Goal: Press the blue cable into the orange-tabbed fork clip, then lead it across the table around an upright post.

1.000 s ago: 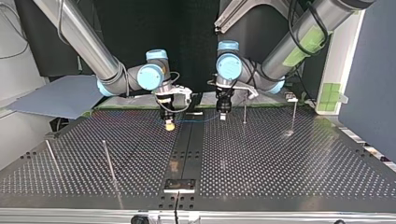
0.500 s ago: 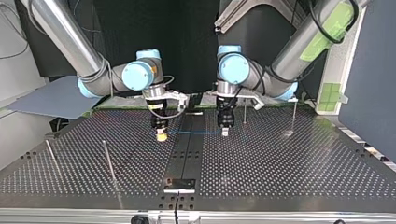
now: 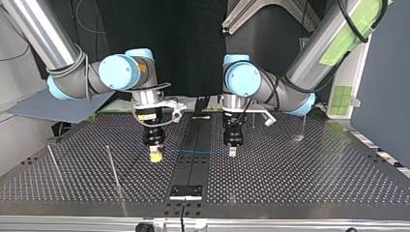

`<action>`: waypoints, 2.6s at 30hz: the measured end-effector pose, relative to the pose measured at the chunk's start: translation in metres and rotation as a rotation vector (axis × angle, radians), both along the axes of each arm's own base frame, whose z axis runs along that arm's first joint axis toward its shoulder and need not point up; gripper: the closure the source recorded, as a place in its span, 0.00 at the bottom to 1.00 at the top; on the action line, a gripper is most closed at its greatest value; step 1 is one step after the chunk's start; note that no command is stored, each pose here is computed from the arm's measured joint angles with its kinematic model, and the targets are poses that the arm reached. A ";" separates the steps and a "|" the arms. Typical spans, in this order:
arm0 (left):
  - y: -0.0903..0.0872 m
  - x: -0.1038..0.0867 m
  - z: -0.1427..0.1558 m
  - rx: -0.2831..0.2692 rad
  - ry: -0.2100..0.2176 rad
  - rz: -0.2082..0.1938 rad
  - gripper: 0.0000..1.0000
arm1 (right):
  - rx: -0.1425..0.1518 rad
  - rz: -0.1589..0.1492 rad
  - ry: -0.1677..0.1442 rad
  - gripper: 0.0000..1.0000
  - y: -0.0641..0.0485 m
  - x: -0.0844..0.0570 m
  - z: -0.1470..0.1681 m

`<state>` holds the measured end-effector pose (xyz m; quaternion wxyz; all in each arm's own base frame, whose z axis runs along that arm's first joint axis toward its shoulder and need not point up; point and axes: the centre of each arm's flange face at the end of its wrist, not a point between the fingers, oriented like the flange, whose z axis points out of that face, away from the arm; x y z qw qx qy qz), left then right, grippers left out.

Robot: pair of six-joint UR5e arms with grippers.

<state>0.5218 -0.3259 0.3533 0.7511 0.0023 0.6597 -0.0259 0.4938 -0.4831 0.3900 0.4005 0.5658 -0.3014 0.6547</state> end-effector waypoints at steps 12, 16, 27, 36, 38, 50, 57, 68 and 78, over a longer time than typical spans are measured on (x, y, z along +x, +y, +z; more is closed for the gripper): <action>-0.004 0.011 0.036 -0.023 -0.025 0.004 1.00 | -0.029 0.005 -0.049 1.00 0.001 -0.009 0.036; -0.007 0.015 0.052 -0.037 -0.037 -0.004 1.00 | -0.026 -0.004 -0.062 1.00 -0.004 -0.015 0.039; -0.016 0.020 0.091 -0.050 -0.051 -0.051 1.00 | -0.046 -0.037 -0.098 1.00 -0.016 -0.039 0.064; -0.031 0.017 0.123 -0.062 -0.085 -0.093 1.00 | -0.039 -0.074 -0.111 1.00 -0.027 -0.062 0.075; -0.035 0.016 0.128 -0.063 -0.089 -0.103 1.00 | -0.036 -0.083 -0.117 1.00 -0.030 -0.068 0.077; -0.056 0.010 0.144 -0.083 -0.100 -0.175 1.00 | -0.038 -0.131 -0.147 1.00 -0.045 -0.101 0.092; -0.076 0.011 0.144 -0.078 -0.076 -0.209 1.00 | -0.023 -0.156 -0.146 1.00 -0.053 -0.116 0.091; -0.118 0.015 0.134 -0.078 -0.045 -0.269 1.00 | -0.003 -0.197 -0.138 1.00 -0.066 -0.138 0.089; -0.138 0.010 0.136 -0.096 -0.048 -0.296 1.00 | 0.005 -0.240 -0.134 1.00 -0.079 -0.160 0.088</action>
